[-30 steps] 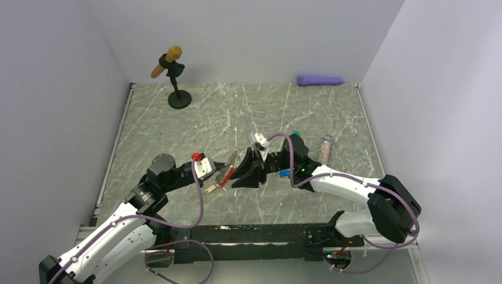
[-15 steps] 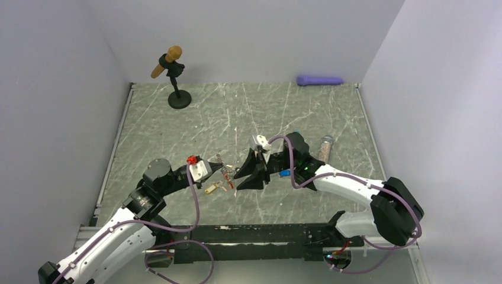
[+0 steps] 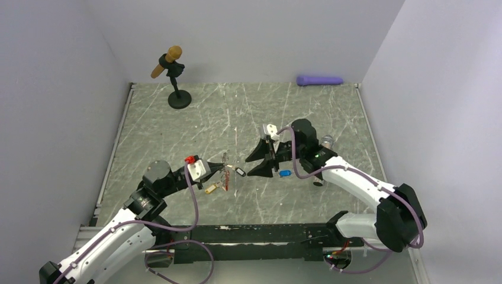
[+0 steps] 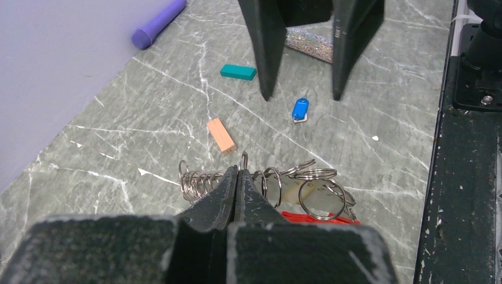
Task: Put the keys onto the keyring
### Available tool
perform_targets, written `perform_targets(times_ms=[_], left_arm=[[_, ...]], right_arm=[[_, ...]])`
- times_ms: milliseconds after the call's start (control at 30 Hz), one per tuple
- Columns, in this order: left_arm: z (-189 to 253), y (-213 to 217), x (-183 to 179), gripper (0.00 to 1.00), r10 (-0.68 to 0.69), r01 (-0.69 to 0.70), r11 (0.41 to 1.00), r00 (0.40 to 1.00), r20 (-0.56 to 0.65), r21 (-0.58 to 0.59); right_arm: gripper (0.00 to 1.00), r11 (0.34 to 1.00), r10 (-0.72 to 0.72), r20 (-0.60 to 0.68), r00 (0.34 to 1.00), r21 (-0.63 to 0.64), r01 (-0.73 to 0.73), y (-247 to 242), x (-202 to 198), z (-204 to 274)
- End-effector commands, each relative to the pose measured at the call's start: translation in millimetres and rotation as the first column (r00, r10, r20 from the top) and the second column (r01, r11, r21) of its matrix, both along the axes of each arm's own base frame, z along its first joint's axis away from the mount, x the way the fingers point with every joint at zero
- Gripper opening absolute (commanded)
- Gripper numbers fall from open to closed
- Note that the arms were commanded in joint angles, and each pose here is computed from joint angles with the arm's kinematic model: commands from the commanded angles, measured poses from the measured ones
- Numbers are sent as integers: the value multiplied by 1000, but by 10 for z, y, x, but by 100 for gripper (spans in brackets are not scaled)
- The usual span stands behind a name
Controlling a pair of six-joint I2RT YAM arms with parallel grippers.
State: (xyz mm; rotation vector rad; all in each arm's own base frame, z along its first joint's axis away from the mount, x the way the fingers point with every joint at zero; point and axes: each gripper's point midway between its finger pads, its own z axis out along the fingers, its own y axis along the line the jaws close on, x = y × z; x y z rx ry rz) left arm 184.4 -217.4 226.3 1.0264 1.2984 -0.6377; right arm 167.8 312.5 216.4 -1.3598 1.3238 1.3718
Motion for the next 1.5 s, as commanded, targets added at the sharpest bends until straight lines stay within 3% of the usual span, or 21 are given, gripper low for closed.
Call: perform_targets(times_ms=[0, 200, 333, 600, 867, 1100, 1467], left_arm=[[258, -50, -44, 0, -24, 27, 995, 999, 31, -94], [315, -84, -73, 0, -36, 30, 987, 999, -36, -157], [366, -115, -118, 0, -61, 39, 975, 994, -92, -218], [325, -141, -177, 0, -93, 52, 963, 985, -143, -266], [241, -206, -205, 0, -138, 106, 967, 982, -128, -230], [213, -242, -188, 0, -154, 127, 969, 981, -114, -213], [163, -205, -197, 0, -144, 131, 977, 987, -65, -169]], right_arm=[[58, 989, -78, 179, 981, -112, 99, -199, 269, 5], [64, 887, -105, 312, 944, -400, 231, -711, 429, -403], [66, 823, -134, 343, 930, -484, 297, -1037, 513, -468], [67, 803, -165, 349, 922, -495, 331, -1395, 319, -565], [68, 913, -33, 511, 859, -334, 234, -1348, -31, -645], [66, 931, -45, 454, 890, -304, 202, -1283, 64, -821], [64, 886, -116, 525, 843, -329, 327, -1661, 445, -1138]])
